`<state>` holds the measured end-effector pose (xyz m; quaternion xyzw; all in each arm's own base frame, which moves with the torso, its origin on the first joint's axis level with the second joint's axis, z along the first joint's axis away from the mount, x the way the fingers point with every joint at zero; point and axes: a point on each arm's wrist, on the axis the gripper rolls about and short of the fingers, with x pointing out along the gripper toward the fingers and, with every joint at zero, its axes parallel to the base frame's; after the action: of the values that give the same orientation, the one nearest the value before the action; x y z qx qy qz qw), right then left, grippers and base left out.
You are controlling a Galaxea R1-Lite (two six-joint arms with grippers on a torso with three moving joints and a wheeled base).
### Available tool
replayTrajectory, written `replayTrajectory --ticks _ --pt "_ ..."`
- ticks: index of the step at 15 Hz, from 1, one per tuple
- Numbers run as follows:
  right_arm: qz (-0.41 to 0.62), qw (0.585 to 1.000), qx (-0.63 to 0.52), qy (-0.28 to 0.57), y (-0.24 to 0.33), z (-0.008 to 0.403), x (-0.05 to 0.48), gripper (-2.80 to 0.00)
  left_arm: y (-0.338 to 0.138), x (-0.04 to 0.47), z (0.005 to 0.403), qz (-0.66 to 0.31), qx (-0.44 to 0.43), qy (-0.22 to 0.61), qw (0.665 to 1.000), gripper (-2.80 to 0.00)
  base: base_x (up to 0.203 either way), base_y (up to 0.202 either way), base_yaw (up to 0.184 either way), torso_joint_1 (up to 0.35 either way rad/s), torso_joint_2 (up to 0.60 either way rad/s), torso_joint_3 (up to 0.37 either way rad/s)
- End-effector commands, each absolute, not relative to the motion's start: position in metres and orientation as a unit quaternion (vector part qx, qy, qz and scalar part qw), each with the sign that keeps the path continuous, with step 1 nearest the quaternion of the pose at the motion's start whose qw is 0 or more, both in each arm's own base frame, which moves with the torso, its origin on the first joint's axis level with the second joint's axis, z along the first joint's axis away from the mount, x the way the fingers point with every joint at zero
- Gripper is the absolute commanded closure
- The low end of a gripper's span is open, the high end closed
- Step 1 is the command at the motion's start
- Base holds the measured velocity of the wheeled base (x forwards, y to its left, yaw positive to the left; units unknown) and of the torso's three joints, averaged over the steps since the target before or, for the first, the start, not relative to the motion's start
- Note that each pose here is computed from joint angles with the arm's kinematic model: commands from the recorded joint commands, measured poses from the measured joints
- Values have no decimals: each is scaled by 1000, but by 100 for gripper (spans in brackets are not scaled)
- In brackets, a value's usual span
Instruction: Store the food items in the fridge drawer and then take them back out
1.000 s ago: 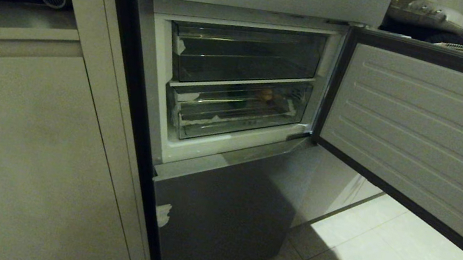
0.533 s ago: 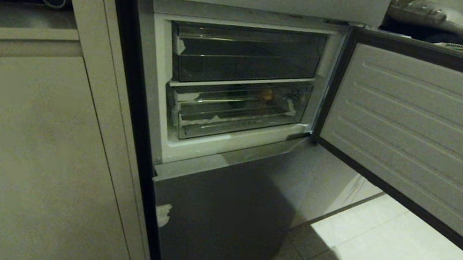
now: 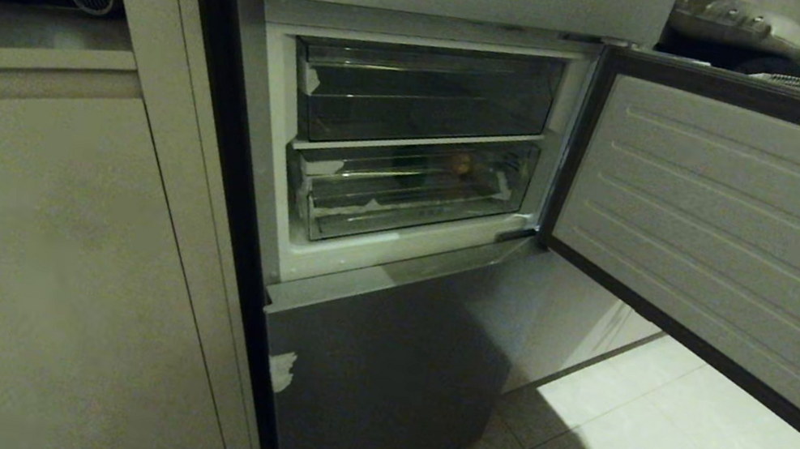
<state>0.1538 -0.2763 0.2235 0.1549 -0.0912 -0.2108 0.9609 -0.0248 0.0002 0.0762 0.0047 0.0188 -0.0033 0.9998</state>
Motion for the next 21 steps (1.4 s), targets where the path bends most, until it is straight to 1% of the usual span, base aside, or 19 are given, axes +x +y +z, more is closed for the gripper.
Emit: replayTrajectory --ticks 1,5,16,21 --pt "-188 964 172 -76 -283 209 175 0 0 -25 76 -3 5 19 1000 0 0 0 0 0 0 0" --pt "-155 970 172 -70 -275 211 184 0 0 -25 76 -3 5 19 1000 0 0 0 0 0 0 0" --pt "-120 978 158 -71 -238 226 162 0 0 -25 76 -3 5 19 1000 0 0 0 0 0 0 0" --pt "-121 978 158 -69 -187 223 132 0 0 -25 76 -3 5 20 1000 0 0 0 0 0 0 0"
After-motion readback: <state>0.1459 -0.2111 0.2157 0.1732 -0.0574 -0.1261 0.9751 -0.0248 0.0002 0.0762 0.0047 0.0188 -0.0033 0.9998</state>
